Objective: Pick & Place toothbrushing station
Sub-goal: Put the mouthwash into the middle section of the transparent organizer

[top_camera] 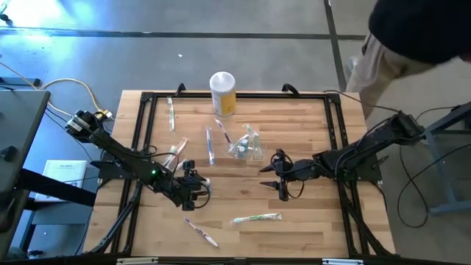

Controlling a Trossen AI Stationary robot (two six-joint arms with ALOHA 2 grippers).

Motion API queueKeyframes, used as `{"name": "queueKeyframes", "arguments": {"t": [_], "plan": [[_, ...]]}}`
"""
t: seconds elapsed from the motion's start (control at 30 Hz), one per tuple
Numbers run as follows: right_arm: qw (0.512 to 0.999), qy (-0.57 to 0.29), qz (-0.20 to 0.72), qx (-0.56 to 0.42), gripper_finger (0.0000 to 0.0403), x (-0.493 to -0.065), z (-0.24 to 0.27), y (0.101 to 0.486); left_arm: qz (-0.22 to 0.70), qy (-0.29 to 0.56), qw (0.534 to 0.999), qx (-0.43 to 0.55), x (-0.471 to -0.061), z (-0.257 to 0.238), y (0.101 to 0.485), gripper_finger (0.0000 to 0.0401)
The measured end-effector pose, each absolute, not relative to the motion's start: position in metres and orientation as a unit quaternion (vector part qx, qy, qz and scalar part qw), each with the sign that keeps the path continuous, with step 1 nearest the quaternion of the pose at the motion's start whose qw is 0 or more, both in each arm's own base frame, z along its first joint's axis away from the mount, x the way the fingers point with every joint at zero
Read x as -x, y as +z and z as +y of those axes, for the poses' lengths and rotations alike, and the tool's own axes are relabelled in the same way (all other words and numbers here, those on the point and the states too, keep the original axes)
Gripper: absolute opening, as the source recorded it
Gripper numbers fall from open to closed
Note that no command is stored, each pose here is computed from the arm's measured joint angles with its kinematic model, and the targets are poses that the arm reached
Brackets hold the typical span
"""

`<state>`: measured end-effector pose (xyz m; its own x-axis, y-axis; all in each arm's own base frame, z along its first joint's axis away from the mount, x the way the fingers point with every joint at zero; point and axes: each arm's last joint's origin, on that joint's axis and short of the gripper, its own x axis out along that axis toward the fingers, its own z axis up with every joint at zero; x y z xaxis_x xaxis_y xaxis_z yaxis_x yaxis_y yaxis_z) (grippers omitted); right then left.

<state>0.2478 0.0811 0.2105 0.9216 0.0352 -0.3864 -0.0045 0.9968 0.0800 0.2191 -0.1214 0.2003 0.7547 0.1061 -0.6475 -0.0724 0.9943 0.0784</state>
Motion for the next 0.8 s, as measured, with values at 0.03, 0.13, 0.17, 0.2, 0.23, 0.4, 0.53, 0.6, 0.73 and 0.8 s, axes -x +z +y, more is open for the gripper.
{"name": "queueKeyframes", "arguments": {"t": [0.03,0.13,0.17,0.2,0.23,0.4,0.53,0.6,0.73,0.8], "plan": [[0.979,0.01,0.198,-0.039,0.0203,-0.2478,0.0811,0.2105,0.347,0.047,0.936,-0.024,-0.2191,-0.1215,0.2006,0.0198],[0.979,0.01,0.198,-0.038,0.02,-0.2478,0.0811,0.2104,0.347,0.045,0.937,-0.022,-0.22,-0.1222,0.2025,0.0198],[0.979,0.01,0.198,-0.038,0.02,-0.2478,0.0811,0.2105,0.346,0.045,0.937,-0.022,-0.2203,-0.1224,0.2031,0.0198],[0.979,0.01,0.198,-0.038,0.02,-0.2478,0.0811,0.2105,0.345,0.044,0.937,-0.021,-0.2206,-0.1228,0.204,0.0198],[0.979,0.01,0.198,-0.038,0.02,-0.2478,0.0811,0.2104,0.344,0.043,0.938,-0.019,-0.2211,-0.1231,0.2051,0.0198],[0.979,0.01,0.198,-0.037,0.0199,-0.2478,0.0811,0.2104,0.341,0.041,0.939,-0.018,-0.2216,-0.1235,0.2057,0.0198],[0.979,0.01,0.198,-0.038,0.0199,-0.2478,0.0811,0.2104,0.34,0.045,0.939,-0.019,-0.2216,-0.1232,0.2058,0.0198],[0.979,0.01,0.198,-0.038,0.0197,-0.2478,0.0811,0.2104,0.34,0.046,0.939,-0.019,-0.2216,-0.1232,0.2058,0.0198],[0.979,0.01,0.198,-0.038,0.0196,-0.2478,0.0811,0.2104,0.337,0.051,0.94,-0.021,-0.2216,-0.1229,0.2059,0.0198],[0.979,0.01,0.198,-0.038,0.0196,-0.2478,0.0811,0.2104,0.334,0.059,0.94,-0.025,-0.2217,-0.1222,0.206,0.0198]]}}
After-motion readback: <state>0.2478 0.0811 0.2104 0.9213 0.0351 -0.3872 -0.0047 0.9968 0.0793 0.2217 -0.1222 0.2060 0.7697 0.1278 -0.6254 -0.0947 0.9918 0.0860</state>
